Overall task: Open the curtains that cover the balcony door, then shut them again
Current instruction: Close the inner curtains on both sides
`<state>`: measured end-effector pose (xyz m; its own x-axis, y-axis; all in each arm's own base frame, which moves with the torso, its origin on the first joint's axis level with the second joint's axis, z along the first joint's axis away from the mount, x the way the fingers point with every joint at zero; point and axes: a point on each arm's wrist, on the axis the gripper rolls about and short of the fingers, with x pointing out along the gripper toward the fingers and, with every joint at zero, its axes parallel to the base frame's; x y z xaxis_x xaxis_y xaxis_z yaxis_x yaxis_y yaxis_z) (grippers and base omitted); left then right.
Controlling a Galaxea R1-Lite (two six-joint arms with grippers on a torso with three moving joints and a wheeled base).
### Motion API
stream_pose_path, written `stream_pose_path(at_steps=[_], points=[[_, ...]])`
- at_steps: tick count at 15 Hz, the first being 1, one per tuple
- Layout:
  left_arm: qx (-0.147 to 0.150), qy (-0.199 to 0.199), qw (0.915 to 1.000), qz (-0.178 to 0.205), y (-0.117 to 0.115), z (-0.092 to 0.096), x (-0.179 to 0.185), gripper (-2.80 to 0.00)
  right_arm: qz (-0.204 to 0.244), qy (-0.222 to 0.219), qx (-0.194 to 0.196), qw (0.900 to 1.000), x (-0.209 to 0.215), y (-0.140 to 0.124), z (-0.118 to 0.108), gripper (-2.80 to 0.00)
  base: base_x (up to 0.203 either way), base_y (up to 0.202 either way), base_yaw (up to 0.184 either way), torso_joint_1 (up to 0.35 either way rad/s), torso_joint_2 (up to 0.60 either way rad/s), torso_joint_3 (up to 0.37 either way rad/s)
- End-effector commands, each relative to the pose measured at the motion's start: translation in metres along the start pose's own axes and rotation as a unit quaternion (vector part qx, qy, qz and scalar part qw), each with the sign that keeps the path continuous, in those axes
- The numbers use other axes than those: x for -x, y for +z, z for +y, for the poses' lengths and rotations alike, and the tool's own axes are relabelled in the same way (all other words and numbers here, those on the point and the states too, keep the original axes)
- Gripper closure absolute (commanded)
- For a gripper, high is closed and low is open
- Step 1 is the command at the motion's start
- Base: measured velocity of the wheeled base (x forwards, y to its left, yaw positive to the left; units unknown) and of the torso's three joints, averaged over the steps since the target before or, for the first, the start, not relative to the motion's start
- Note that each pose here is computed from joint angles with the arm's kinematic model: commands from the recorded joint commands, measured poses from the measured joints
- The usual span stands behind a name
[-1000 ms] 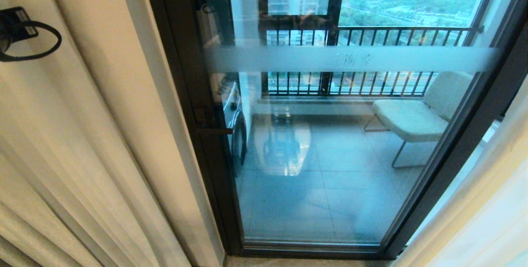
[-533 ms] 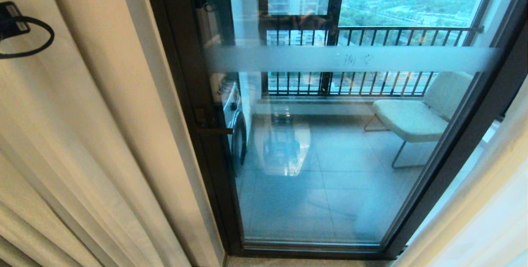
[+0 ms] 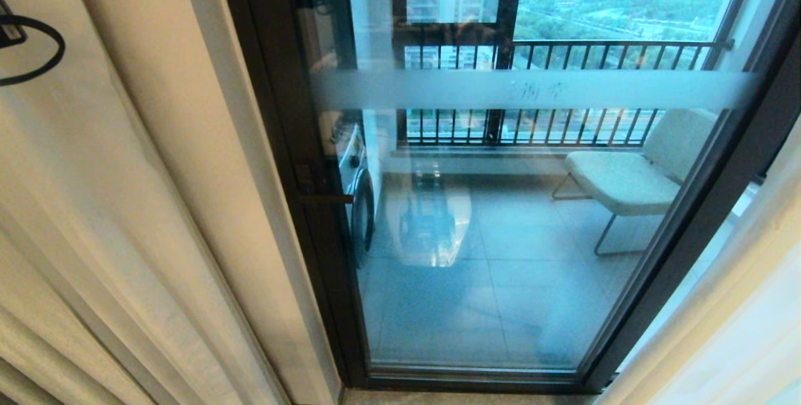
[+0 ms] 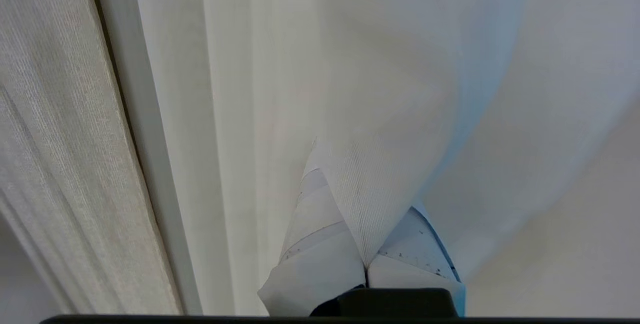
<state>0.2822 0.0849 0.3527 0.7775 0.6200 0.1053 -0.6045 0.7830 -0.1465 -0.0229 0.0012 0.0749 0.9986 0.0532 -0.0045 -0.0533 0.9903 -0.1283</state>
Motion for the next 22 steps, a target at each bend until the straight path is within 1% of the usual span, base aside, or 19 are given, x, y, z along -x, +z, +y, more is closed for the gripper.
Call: stream_pose_path(at_steps=[1,6,7,11,14,16,20,22], points=[[0.01,-0.019,0.9997,-0.015,0.012,-0.004,0.019,0.0,0.0,0.0,0.001,1.0,0.0,0.0,0.0,0.0,0.0,0.0,0.0,0.0,0.0,0.0],[0.026,-0.065,0.9973,-0.023,0.022,-0.021,0.04,0.0,0.001,0.0,0.001,1.0,0.0,0.0,0.0,0.0,0.0,0.0,0.0,0.0,0.0,0.0],[0.03,-0.082,0.9959,-0.023,0.023,-0.028,0.047,0.0,0.001,0.0,0.001,1.0,0.0,0.0,0.0,0.0,0.0,0.0,0.0,0.0,0.0,0.0],[0.044,-0.136,0.9894,-0.025,0.03,-0.046,0.071,0.0,0.0,0.0,0.001,1.0,0.0,0.0,0.0,0.0,0.0,0.0,0.0,0.0,0.0,0.0],[0.052,-0.18,0.9821,-0.019,0.034,-0.059,0.091,0.0,0.001,0.0,0.001,1.0,0.0,0.0,0.0,0.0,0.0,0.0,0.0,0.0,0.0,0.0],[0.046,-0.207,0.9773,0.002,0.031,-0.066,0.103,0.0,0.001,0.0,0.001,1.0,0.0,0.0,0.0,0.0,0.0,0.0,0.0,0.0,0.0,0.0],[0.039,-0.238,0.9704,0.016,0.026,-0.068,0.115,0.0,0.001,0.0,0.001,1.0,0.0,0.0,0.0,0.0,0.0,0.0,0.0,0.0,0.0,0.0],[0.039,-0.28,0.9589,0.019,0.026,-0.066,0.119,0.0,0.001,0.0,0.001,1.0,0.0,0.0,0.0,0.0,0.0,0.0,0.0,0.0,0.0,0.0]])
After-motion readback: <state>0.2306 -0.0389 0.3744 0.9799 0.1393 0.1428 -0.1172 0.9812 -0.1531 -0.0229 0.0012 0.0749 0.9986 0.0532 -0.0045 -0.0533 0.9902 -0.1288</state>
